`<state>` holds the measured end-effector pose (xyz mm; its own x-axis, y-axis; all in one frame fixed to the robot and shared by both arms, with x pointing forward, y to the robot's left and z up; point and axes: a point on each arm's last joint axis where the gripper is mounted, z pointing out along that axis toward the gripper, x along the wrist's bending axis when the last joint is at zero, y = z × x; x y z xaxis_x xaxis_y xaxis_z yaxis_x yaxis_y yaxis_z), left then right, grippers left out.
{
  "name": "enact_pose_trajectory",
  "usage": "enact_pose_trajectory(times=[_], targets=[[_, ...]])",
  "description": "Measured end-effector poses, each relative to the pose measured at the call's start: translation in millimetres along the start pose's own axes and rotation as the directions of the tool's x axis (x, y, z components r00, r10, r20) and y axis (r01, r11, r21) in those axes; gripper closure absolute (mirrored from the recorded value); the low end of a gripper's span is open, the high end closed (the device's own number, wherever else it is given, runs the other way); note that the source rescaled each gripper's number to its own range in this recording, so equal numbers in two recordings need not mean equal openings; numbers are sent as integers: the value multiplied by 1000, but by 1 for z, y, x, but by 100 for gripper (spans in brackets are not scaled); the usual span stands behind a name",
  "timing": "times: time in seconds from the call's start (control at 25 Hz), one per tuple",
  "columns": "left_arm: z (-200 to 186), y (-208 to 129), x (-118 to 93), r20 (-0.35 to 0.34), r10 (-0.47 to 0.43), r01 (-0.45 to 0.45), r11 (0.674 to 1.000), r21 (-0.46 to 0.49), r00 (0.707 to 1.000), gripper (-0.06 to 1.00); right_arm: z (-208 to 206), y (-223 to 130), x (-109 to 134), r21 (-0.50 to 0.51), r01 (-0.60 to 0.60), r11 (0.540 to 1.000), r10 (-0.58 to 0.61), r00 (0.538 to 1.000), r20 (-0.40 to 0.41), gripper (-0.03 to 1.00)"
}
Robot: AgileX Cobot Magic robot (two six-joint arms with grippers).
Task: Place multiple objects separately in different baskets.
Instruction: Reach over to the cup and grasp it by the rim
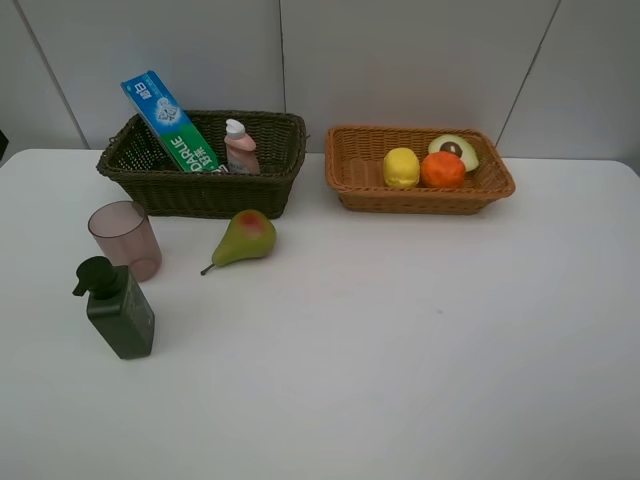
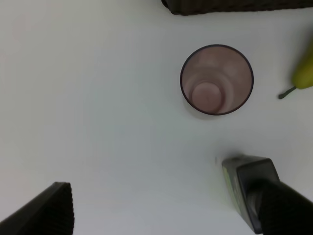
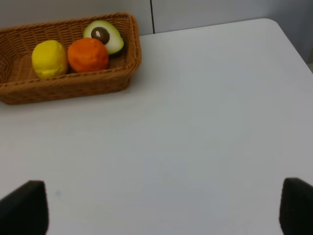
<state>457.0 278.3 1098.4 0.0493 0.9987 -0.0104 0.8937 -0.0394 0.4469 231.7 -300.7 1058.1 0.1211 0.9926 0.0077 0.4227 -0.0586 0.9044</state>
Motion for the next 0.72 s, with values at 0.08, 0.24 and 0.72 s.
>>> enact_pose_trajectory(times=[0.08, 0.24, 0.72], targets=[[13, 5, -1, -1, 1, -1, 1000, 26, 1000, -6, 0, 0, 0, 0, 0, 1000, 0, 1000, 0, -3], [39, 15, 0, -22, 18, -17, 998, 54, 1000, -6, 0, 0, 0, 0, 0, 1000, 0, 1000, 0, -3], [106, 35, 5, -54, 45, -41, 997, 71, 998, -6, 0, 0, 0, 0, 0, 1000, 0, 1000, 0, -3]])
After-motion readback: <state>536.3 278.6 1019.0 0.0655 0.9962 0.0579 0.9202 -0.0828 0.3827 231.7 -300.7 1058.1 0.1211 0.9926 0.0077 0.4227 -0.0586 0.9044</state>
